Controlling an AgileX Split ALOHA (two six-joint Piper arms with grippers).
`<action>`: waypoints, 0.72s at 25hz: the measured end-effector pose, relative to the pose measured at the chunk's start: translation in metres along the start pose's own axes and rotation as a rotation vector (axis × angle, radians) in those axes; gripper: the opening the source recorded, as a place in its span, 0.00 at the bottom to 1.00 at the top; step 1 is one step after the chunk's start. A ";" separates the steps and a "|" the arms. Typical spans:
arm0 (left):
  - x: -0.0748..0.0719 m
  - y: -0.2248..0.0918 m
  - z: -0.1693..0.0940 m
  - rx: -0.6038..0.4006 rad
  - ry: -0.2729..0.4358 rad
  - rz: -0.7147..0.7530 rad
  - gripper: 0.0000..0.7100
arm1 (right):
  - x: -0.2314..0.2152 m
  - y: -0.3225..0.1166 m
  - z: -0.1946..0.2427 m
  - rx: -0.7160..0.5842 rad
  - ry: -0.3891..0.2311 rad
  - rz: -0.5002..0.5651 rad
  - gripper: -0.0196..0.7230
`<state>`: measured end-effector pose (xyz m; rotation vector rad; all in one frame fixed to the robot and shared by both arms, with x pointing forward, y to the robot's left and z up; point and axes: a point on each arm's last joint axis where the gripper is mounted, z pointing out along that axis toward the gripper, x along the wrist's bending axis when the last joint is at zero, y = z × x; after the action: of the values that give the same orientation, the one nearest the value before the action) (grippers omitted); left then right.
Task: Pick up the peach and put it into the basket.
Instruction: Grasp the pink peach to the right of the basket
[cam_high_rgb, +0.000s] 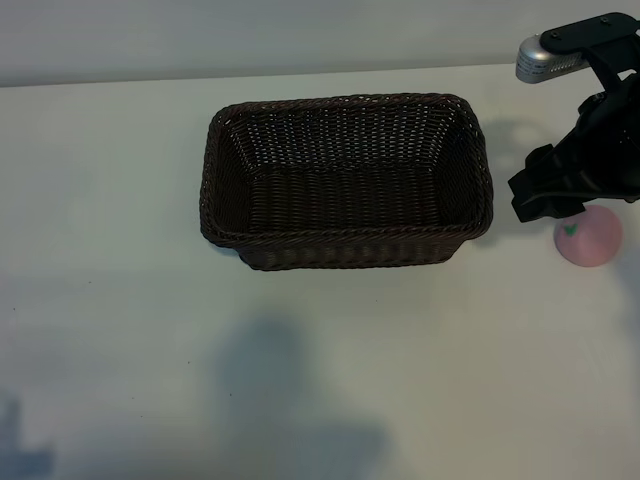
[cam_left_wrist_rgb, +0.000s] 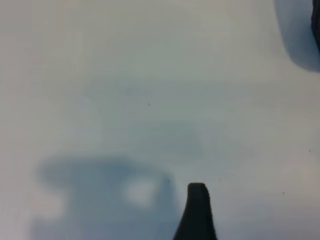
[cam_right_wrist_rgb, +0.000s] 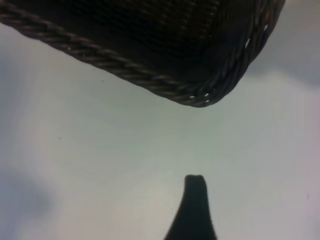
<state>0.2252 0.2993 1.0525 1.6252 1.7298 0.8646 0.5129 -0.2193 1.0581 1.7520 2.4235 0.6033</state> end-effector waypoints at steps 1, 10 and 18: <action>0.000 -0.002 0.003 0.010 0.000 0.000 0.84 | 0.000 0.000 0.000 0.000 0.000 0.000 0.83; 0.000 -0.003 0.007 0.010 0.000 -0.002 0.83 | 0.000 0.000 0.000 0.000 0.000 0.000 0.83; 0.000 -0.005 0.012 0.015 0.000 -0.002 0.83 | -0.002 0.000 0.000 -0.001 -0.019 -0.013 0.83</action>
<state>0.2318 0.2999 1.0408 1.6325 1.7419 0.8525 0.5136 -0.2209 1.0579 1.7321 2.4193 0.5836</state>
